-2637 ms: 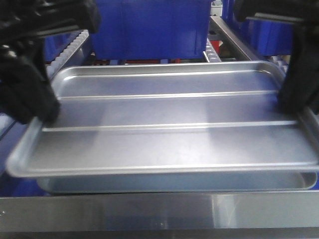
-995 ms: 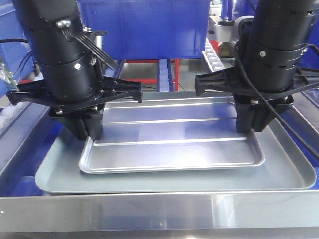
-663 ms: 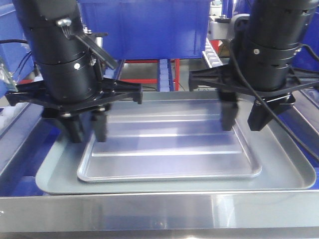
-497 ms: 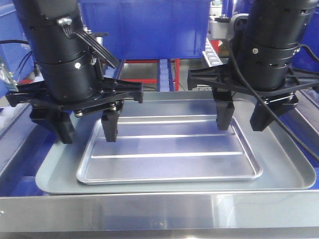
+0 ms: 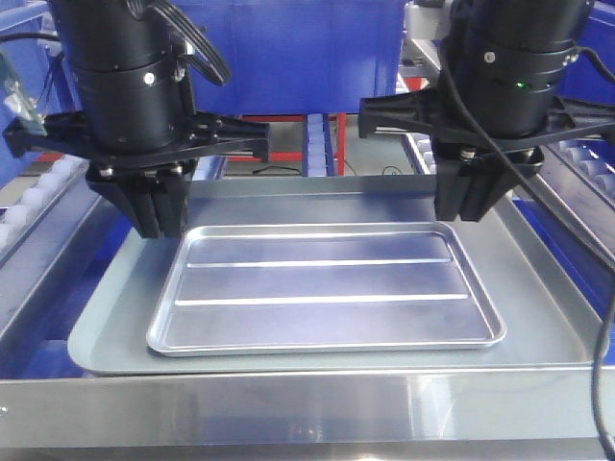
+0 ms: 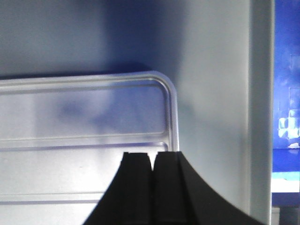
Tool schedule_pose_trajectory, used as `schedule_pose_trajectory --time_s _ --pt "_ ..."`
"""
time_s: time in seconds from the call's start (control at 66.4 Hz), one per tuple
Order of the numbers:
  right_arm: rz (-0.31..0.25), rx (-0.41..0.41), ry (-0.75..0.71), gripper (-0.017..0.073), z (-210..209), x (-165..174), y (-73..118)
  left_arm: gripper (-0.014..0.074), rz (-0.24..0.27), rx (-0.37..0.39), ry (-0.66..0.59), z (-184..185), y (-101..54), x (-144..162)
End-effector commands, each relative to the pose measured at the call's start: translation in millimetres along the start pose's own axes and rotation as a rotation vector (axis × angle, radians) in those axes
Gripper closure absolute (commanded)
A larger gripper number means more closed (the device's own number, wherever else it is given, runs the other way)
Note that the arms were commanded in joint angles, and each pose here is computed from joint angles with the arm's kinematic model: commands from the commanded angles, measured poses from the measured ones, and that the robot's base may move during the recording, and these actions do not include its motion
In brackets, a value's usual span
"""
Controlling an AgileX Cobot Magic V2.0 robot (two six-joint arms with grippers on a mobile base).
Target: Grab silver tray and stack on right shelf
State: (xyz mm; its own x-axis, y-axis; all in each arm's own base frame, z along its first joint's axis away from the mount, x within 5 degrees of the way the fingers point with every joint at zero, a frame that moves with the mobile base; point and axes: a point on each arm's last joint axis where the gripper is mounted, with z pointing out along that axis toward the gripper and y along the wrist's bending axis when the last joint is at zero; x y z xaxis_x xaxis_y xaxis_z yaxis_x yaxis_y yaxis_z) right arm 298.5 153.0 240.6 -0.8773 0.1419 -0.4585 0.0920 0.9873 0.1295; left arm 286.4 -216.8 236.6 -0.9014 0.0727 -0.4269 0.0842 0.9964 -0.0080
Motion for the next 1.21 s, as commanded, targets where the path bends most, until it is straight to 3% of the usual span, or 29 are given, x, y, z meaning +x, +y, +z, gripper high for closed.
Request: schedule_pose_trajectory --time_s 0.0,0.105,0.286,0.467,0.618,0.844,0.949,1.01,1.1,1.191 --pt "-0.002 -0.069 -0.108 0.0481 -27 -15 4.1 0.0685 -0.002 0.018 -0.075 -25 2.0 -12" --pt "-0.018 -0.087 -0.127 0.0513 -36 -15 5.4 0.0682 -0.008 0.064 -0.126 -38 1.2 -15" --pt "-0.138 -0.184 -0.222 0.0510 -66 -7 14.9 0.0682 -0.004 0.206 -0.275 -77 -4.5 -10" --pt "-0.247 -0.332 -0.344 0.0510 -93 16 19.6 0.0682 0.011 0.221 -0.387 -98 -1.2 18" --pt "-0.283 -0.410 -0.415 0.0510 -115 40 5.3 0.0682 0.059 0.254 -0.454 -118 4.9 51" --pt "-0.335 -0.407 -0.502 0.0510 -137 73 -35.2 0.0682 0.114 0.379 -0.561 -157 28.2 91" --pt "-0.340 -0.428 -0.564 0.0510 -149 88 -53.8 0.0682 0.152 0.468 -0.654 -174 44.4 102" --pt "-0.338 -0.443 -0.597 0.0510 -155 96 -62.5 0.0682 0.185 0.560 -0.713 -182 50.9 110" --pt "-0.338 -0.469 -0.662 0.0510 -167 105 -75.8 0.0682 0.275 0.703 -0.826 -194 60.7 124" --pt "-0.387 -0.478 -0.762 0.0510 -183 114 -89.4 0.0682 0.360 0.837 -0.945 -208 73.2 140"
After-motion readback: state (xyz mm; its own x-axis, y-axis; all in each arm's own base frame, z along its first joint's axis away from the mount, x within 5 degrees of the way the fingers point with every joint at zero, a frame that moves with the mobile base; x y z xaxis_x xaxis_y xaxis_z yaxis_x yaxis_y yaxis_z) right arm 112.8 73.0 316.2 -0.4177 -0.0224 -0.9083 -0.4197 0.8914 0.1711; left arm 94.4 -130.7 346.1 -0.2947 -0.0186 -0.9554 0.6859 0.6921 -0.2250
